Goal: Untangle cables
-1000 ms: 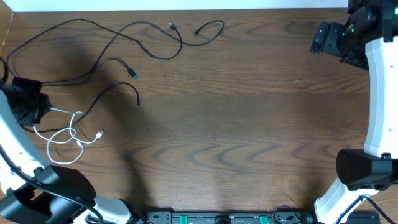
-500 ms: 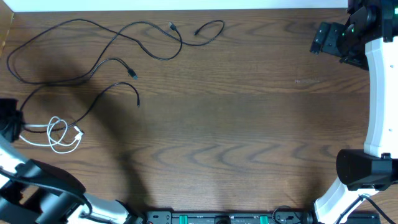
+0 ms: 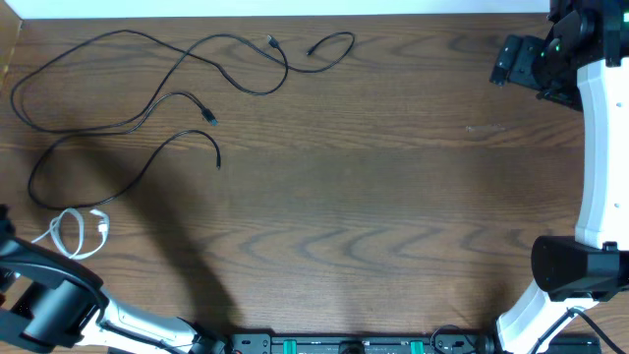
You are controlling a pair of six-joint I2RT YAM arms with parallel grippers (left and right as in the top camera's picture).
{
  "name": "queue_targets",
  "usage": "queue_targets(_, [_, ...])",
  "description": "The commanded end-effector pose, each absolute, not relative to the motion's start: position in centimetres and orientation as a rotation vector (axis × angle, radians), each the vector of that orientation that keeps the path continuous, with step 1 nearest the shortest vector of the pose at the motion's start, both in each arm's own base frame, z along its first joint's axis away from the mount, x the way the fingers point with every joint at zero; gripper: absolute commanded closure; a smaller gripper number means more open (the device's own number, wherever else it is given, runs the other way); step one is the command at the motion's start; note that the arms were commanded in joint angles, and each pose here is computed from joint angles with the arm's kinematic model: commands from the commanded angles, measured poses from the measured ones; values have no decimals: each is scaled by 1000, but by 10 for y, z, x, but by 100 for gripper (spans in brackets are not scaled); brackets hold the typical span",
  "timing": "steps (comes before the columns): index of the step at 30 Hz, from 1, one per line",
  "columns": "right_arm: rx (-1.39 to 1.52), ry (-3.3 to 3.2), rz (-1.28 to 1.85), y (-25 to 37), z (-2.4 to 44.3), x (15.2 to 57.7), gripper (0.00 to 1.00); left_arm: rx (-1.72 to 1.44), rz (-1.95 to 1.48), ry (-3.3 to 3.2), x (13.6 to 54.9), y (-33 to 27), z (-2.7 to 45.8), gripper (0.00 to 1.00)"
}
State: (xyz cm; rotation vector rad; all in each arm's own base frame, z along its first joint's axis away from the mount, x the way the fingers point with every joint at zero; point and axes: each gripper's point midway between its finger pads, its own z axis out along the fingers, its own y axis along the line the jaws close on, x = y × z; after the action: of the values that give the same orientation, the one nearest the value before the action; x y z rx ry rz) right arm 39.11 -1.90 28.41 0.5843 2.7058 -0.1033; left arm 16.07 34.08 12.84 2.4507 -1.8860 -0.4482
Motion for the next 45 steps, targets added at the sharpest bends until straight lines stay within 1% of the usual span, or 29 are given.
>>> queue_targets(1, [600, 2708, -113, -19, 282, 391, 1, 2529, -573, -1759, 137, 355, 134, 91])
queue_targets(5, [600, 2708, -113, -19, 282, 391, 1, 2552, -586, -1784, 137, 366, 134, 91])
queue_targets(8, [600, 2708, -113, -19, 282, 391, 1, 2542, -569, -1895, 149, 377, 134, 91])
queue_targets(13, [600, 2708, -113, -19, 282, 391, 1, 2515, -434, -2109, 181, 384, 132, 91])
queue_targets(17, [600, 2708, -113, -19, 282, 391, 1, 2483, -435, -2197, 195, 388, 131, 91])
queue_targets(21, [600, 2708, -113, -19, 282, 391, 1, 2453, -396, -2222, 204, 385, 121, 91])
queue_targets(24, [600, 2708, -113, -19, 282, 391, 1, 2402, -253, -2300, 220, 380, 109, 91])
queue_targets(27, [600, 2708, -113, -19, 282, 391, 1, 2361, -228, -2321, 222, 379, 101, 91])
queue_targets(28, [600, 2708, -113, -19, 282, 391, 1, 2361, -227, -2318, 221, 379, 100, 85])
queue_targets(29, [600, 2708, -113, -19, 282, 391, 1, 2360, -227, -2319, 221, 379, 99, 83])
queue_targets(30, [600, 2708, -113, -19, 282, 391, 1, 2352, -228, -2327, 222, 379, 99, 61])
queue_targets(31, [600, 2708, -113, -19, 282, 391, 1, 2350, -227, -2325, 221, 379, 99, 48])
queue_targets(33, [600, 2708, -113, -19, 282, 391, 1, 2339, -224, -2325, 220, 377, 99, 35])
queue_targets(35, [600, 2708, -113, -19, 282, 391, 1, 2321, -222, -2332, 219, 376, 99, 28])
queue_targets(37, [600, 2708, -113, -19, 282, 391, 1, 2313, -218, -2328, 218, 373, 99, 25])
queue_targets(42, [600, 2708, -113, -19, 282, 391, 1, 2279, -217, -2352, 215, 370, 107, 25])
queue_targets(45, [600, 2708, -113, -19, 282, 391, 1, 2296, -228, -2367, 215, 369, 117, 34])
